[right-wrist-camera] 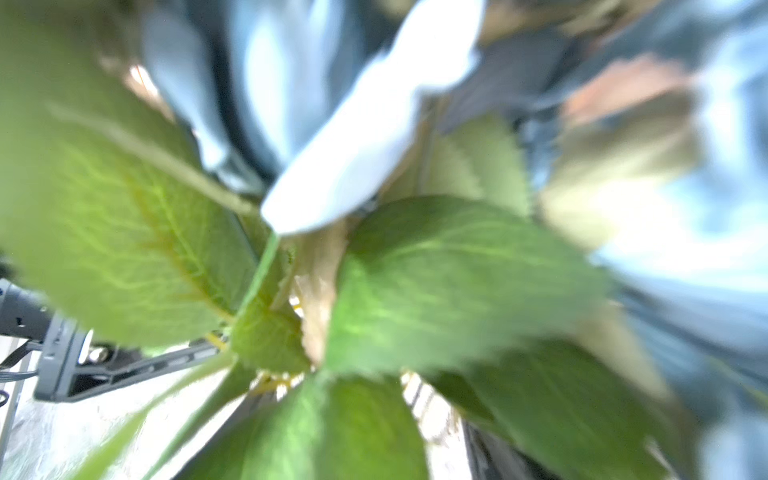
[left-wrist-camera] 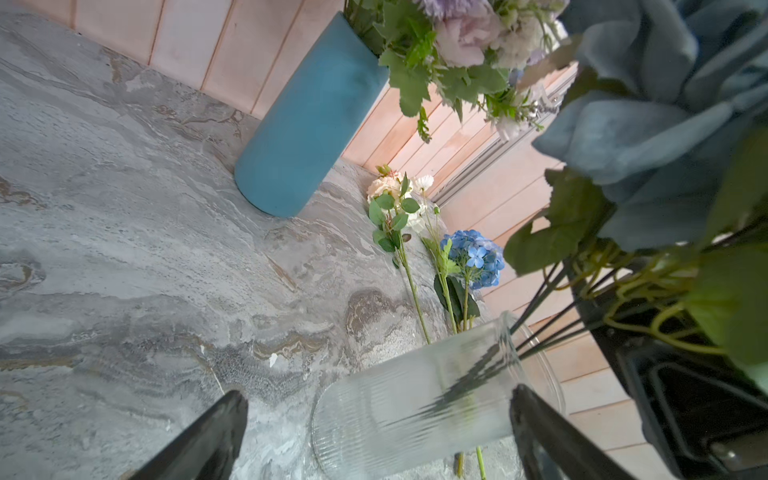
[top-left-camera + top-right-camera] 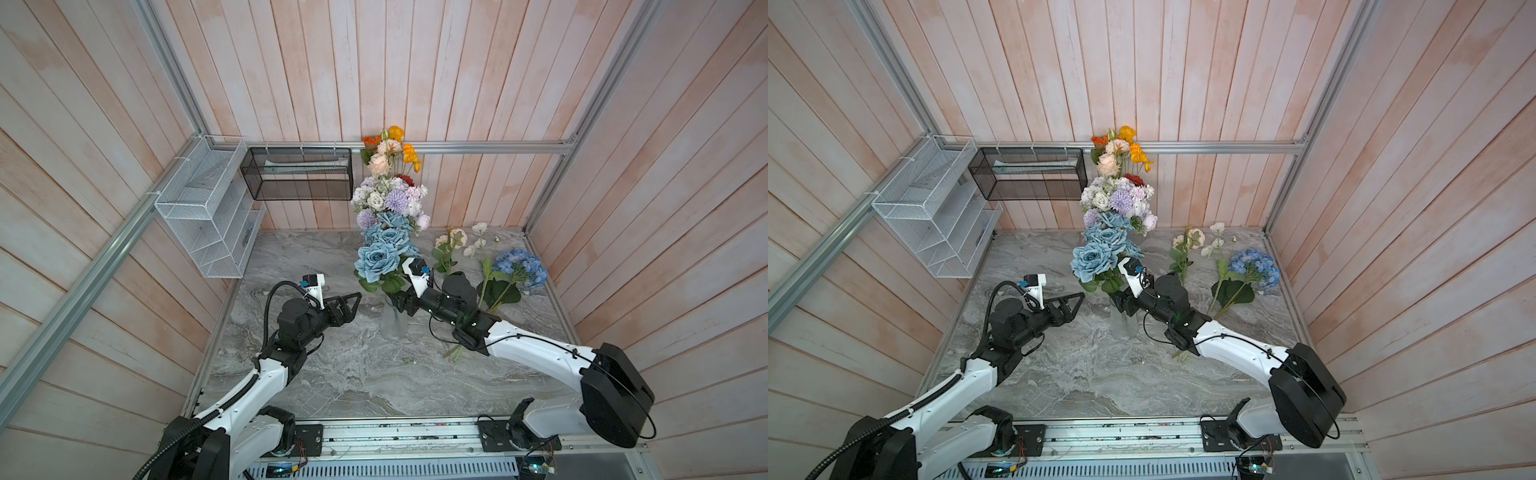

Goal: Arrange the flowers into the vase
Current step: 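Open the right gripper and draw it back toward the white flowers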

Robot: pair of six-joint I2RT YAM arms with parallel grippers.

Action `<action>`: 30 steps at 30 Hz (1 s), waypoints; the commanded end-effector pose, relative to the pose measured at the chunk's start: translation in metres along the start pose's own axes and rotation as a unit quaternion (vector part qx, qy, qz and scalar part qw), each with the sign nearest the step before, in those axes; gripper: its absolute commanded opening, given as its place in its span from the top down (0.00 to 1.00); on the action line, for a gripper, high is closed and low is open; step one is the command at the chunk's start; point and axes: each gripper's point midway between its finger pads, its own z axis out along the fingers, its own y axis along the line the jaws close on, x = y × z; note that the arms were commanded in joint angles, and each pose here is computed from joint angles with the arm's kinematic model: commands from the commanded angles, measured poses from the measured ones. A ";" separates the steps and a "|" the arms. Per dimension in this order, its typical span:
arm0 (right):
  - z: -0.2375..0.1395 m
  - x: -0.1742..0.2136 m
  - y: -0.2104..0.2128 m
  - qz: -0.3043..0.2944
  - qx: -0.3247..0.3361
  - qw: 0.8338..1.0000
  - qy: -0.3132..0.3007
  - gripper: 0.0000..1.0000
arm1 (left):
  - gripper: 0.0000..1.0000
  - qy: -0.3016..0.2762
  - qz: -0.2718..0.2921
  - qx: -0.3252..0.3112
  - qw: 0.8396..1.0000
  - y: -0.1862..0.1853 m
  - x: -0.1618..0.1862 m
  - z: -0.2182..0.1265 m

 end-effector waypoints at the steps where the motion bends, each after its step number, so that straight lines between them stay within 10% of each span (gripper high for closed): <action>1: -0.012 0.006 -0.004 -0.017 0.019 0.999 0.042 0.28 | 0.00 0.023 0.026 0.011 0.999 -0.005 0.016 -0.004; 19: -0.077 0.031 -0.078 0.060 0.148 0.987 0.032 0.22 | 0.00 0.055 0.112 0.100 0.987 -0.072 0.032 0.021; 30: -0.087 0.052 -0.191 0.151 0.310 0.936 0.066 0.23 | 0.00 0.029 0.129 0.130 0.983 -0.101 -0.008 0.056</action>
